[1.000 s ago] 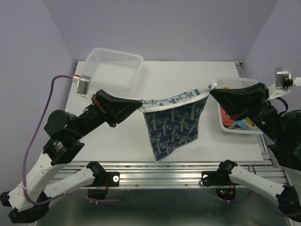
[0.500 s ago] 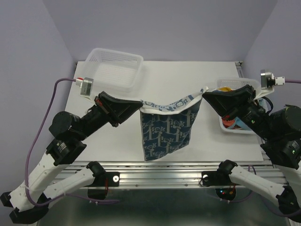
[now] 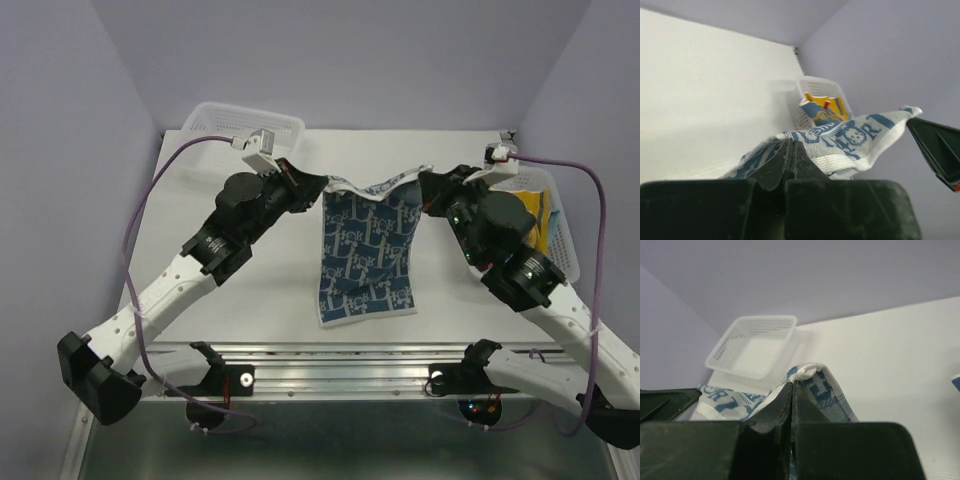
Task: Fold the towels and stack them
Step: Flatten out the crumpled towel, then fold the towel
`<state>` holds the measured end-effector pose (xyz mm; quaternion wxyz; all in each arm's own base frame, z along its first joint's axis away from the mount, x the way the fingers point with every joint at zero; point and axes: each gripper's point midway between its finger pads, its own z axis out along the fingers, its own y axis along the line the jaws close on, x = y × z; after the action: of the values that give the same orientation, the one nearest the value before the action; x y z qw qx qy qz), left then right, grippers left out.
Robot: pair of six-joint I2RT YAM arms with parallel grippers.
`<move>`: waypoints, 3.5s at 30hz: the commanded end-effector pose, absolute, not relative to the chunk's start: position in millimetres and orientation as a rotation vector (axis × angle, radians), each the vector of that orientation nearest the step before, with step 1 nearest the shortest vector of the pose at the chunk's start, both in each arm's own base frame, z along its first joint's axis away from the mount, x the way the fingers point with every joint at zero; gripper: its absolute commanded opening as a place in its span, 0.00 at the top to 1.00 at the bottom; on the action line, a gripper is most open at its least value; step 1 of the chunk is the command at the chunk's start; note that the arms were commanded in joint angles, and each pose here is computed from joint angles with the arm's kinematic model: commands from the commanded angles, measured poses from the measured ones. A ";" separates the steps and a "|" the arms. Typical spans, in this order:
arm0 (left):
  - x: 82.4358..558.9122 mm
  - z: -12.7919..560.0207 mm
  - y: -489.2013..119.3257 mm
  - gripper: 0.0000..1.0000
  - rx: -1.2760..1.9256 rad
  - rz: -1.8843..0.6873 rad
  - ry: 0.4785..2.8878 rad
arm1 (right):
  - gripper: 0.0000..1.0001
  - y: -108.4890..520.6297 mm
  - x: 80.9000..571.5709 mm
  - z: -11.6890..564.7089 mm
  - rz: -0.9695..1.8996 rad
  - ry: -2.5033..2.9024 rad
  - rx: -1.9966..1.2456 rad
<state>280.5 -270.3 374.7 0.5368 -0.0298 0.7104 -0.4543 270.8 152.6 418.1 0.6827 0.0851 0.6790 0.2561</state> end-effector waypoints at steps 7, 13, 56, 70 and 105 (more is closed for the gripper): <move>392.0 371.8 -255.5 1.00 -0.088 -0.981 1.621 | 0.99 135.7 362.1 385.1 0.236 1.483 0.326; 456.3 314.7 -272.8 1.00 -0.046 -0.952 1.745 | 0.99 129.2 440.5 333.1 0.273 1.566 0.291; 320.5 131.3 -259.4 1.00 -0.200 -0.908 2.113 | 0.99 129.3 292.0 130.6 0.567 2.124 0.412; 265.2 97.1 -259.7 1.00 -0.194 -0.949 2.211 | 0.99 132.5 243.8 115.1 0.651 2.188 0.425; 207.7 57.2 -262.5 0.95 -0.157 -0.948 2.405 | 0.78 146.1 185.6 66.5 0.813 2.379 0.411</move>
<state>213.0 -263.2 61.5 0.2802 -0.0594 0.8911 -0.3520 188.5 139.5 66.4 0.2965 0.1551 0.8985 0.2840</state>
